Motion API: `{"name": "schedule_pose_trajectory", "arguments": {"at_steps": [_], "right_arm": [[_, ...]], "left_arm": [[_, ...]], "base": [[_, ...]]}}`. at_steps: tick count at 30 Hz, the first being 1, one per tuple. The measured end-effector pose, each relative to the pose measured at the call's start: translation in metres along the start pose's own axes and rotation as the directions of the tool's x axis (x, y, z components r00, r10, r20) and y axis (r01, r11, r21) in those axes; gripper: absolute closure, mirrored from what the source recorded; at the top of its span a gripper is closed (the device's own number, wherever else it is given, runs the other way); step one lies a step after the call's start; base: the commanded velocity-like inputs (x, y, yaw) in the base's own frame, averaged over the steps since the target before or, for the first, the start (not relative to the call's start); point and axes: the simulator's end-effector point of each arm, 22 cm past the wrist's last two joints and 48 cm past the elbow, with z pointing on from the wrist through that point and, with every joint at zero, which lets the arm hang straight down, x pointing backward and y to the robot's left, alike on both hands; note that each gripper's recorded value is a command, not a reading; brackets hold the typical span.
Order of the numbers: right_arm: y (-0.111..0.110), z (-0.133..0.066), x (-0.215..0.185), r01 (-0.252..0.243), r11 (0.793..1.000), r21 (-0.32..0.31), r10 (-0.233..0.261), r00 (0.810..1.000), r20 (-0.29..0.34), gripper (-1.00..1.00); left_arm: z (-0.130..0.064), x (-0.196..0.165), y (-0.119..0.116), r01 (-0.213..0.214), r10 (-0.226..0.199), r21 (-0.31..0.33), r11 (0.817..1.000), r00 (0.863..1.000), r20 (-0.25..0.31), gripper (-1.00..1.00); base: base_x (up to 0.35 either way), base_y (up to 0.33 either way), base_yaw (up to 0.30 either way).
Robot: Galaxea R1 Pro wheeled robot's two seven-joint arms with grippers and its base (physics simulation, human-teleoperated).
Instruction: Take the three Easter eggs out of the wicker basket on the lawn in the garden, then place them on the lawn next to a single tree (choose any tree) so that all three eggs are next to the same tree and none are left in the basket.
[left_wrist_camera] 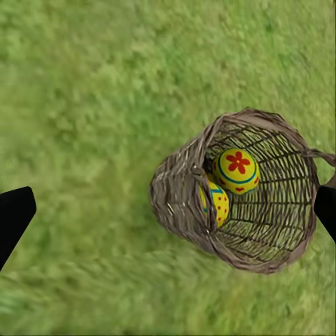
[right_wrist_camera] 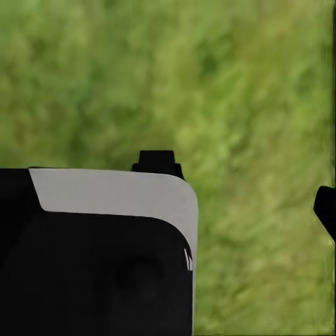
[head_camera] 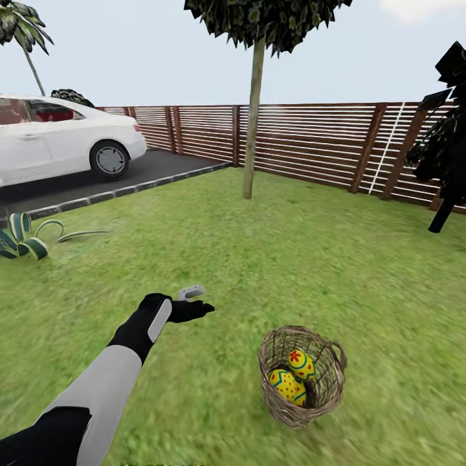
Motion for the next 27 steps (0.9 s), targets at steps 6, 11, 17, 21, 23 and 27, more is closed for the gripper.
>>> {"name": "schedule_pose_trajectory", "arguments": {"at_steps": [6, 11, 17, 21, 23, 27], "right_arm": [[0.0000, 0.0000, -0.0001, 0.000, 1.000, 0.000, 0.000, 1.000, 0.000, -1.00], [-0.0001, 0.0000, 0.0000, 0.000, 1.000, 0.000, 0.000, 1.000, 0.000, -1.00], [-0.0002, 0.0000, 0.0001, -0.001, 1.000, 0.000, 0.001, 1.000, 0.000, -1.00], [-0.0002, 0.0000, 0.0000, -0.003, 1.000, 0.000, 0.003, 1.000, 0.000, -1.00], [-0.0002, -0.0001, 0.0001, -0.006, 1.000, 0.000, 0.006, 1.000, 0.000, -1.00], [-0.0002, -0.0001, 0.0001, -0.008, 1.000, 0.000, 0.008, 1.000, 0.000, -1.00]], "left_arm": [[0.0011, 0.0018, -0.0014, 0.001, -0.001, 0.002, 1.000, 1.000, -0.004, -1.00], [0.0018, 0.0034, -0.0020, 0.002, -0.002, 0.002, 1.000, 1.000, -0.007, -1.00], [0.0020, 0.0040, -0.0019, 0.002, -0.002, 0.003, 1.000, 1.000, -0.008, -1.00], [0.0022, 0.0043, -0.0032, 0.002, -0.002, 0.004, 1.000, 1.000, -0.008, -1.00], [0.0027, 0.0050, -0.0037, 0.001, -0.001, 0.004, 1.000, 1.000, -0.010, -1.00], [0.0030, 0.0057, -0.0045, -0.002, 0.002, 0.003, 1.000, 1.000, -0.012, -1.00]], "base": [[0.000, -0.302, 0.285], [0.000, -0.306, 0.286], [0.000, -0.306, 0.286], [0.041, -0.306, 0.261], [0.073, -0.307, 0.041], [0.112, -0.311, 0.008]]}}
